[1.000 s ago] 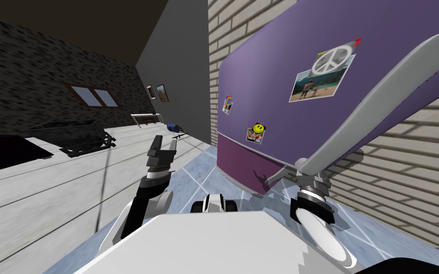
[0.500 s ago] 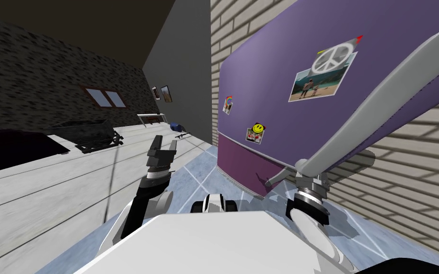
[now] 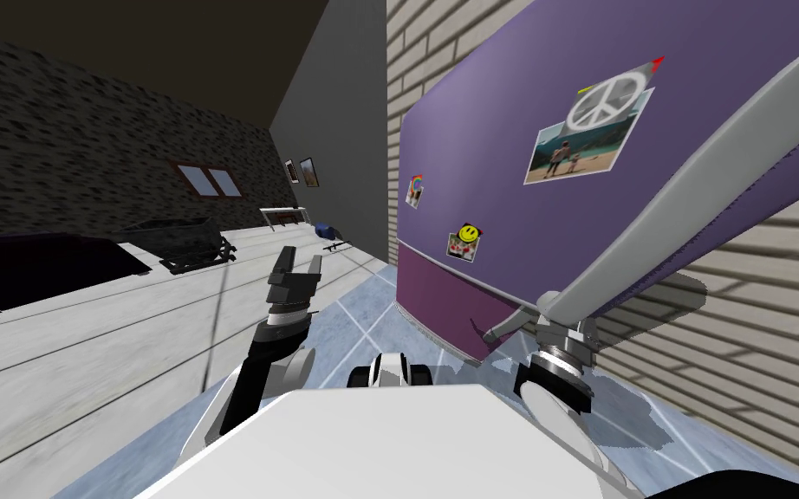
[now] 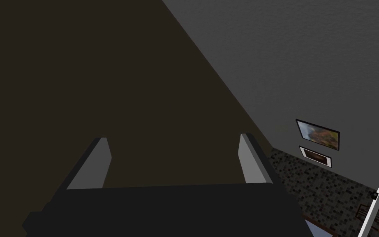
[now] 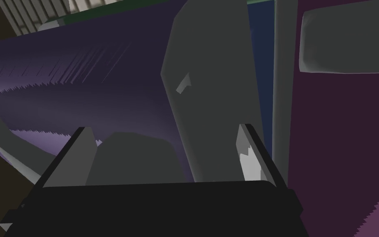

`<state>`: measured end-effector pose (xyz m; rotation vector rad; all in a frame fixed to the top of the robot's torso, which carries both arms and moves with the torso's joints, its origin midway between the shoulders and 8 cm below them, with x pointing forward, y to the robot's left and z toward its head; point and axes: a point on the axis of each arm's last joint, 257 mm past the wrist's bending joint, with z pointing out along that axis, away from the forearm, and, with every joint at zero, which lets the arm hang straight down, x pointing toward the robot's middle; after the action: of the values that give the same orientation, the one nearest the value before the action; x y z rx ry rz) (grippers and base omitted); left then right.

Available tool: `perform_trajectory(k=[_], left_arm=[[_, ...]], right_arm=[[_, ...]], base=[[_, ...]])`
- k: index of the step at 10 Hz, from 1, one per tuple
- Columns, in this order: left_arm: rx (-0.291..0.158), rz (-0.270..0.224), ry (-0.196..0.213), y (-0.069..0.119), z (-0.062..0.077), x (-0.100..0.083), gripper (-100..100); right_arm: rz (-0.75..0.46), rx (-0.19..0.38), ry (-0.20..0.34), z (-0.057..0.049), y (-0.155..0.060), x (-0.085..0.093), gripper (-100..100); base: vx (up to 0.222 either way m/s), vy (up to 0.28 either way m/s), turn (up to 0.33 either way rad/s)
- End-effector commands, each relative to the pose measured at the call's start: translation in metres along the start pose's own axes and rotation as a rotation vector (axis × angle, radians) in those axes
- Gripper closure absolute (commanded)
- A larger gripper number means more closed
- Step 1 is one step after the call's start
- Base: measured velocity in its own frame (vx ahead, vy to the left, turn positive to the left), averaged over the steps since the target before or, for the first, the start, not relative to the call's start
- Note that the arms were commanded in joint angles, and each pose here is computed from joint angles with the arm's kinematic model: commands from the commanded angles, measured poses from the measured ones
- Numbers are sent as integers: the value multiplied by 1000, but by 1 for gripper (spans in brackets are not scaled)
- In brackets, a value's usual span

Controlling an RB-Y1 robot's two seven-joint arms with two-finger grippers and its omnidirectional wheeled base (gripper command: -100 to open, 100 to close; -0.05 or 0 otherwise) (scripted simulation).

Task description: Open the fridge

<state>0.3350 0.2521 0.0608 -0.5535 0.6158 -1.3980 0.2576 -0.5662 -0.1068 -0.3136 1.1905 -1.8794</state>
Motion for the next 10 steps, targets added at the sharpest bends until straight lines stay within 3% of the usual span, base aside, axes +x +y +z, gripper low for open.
perform_trajectory(k=[1, 3, 5, 6, 7, 8, 9, 10], left_arm=[[0, 0, 0, 0, 0, 0, 0], [0, 0, 0, 0, 0, 0, 0], [0, 0, 0, 0, 0, 0, 0], [0, 0, 0, 0, 0, 0, 0], [0, 0, 0, 0, 0, 0, 0], [0, 0, 0, 0, 0, 0, 0], [0, 0, 0, 0, 0, 0, 0], [0, 0, 0, 0, 0, 0, 0]], right_arm=[[0, 36, -10, -4, -6, -7, -100], [-4, 34, -5, -7, -5, -4, -100], [4, 28, -3, 10, -9, -2, -100], [-1, 21, 1, 2, -4, 0, -100], [-4, 34, -3, -5, -6, -3, 100], [-4, 25, 2, -1, -4, 0, 100], [-25, 32, 41, -5, -8, 11, 100], [-25, 32, 41, -5, -8, 11, 100]], base=[[-8, -38, 47], [-11, -26, 21], [26, -22, -52], [18, -24, -21], [-24, 8, 55], [-21, 9, 12], [29, 210, -170], [11, 268, -139]])
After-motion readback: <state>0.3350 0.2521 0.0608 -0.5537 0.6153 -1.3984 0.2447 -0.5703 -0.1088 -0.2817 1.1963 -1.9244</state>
